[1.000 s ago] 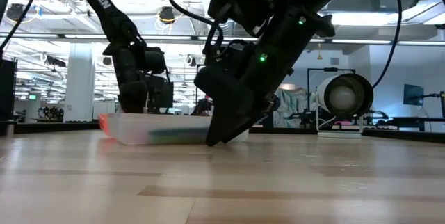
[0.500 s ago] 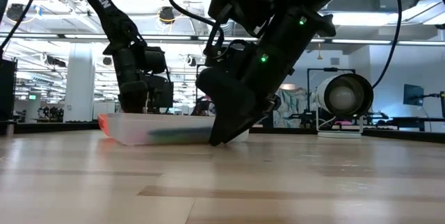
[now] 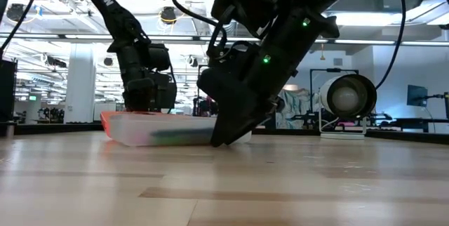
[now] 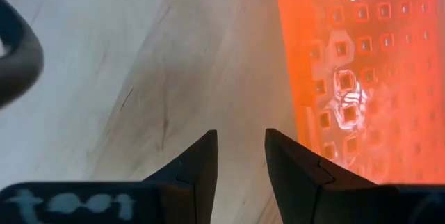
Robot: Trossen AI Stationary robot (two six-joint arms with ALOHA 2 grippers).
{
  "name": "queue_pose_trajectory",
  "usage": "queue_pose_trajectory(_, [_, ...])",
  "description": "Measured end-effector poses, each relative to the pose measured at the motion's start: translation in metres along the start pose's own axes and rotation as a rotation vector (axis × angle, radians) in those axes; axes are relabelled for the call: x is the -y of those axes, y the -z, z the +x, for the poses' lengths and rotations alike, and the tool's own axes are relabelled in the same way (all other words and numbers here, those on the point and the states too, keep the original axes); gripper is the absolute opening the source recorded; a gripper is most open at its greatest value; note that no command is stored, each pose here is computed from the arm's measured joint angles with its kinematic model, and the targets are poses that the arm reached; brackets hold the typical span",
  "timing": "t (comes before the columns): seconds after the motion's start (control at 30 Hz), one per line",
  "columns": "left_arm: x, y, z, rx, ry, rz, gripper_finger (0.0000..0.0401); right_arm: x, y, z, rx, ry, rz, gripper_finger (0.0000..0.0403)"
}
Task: Pick & place school supplies into a supply box
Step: Close the supply box
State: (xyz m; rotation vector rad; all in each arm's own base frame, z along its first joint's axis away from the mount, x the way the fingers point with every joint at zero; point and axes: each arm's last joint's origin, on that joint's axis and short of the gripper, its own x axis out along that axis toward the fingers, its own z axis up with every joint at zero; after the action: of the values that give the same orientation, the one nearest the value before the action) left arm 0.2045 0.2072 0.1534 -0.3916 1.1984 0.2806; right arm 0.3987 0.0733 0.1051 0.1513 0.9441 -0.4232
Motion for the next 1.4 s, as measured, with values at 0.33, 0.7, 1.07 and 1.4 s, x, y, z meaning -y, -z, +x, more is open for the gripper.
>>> queue_pose_trajectory(0.33, [0.004, 0.0, 0.001, -0.017, 0.002, -0.018, 0.0109, -0.005, -0.001, -0.001, 0.037, -0.015, 0.038, 0.018])
queue_pose_trajectory(0.7, [0.005, 0.004, -0.001, -0.046, 0.013, -0.029, 0.0109, -0.005, -0.001, -0.001, 0.038, 0.003, 0.046, 0.017])
queue_pose_trajectory(1.07, [0.02, 0.001, -0.05, 0.135, -0.011, 0.014, 0.0109, -0.003, -0.001, 0.0, 0.034, 0.007, 0.046, 0.0168])
queue_pose_trajectory(1.4, [0.036, 0.002, -0.069, 0.19, 0.006, 0.043, 0.0109, -0.003, -0.001, 0.0, 0.034, 0.007, 0.046, 0.0166])
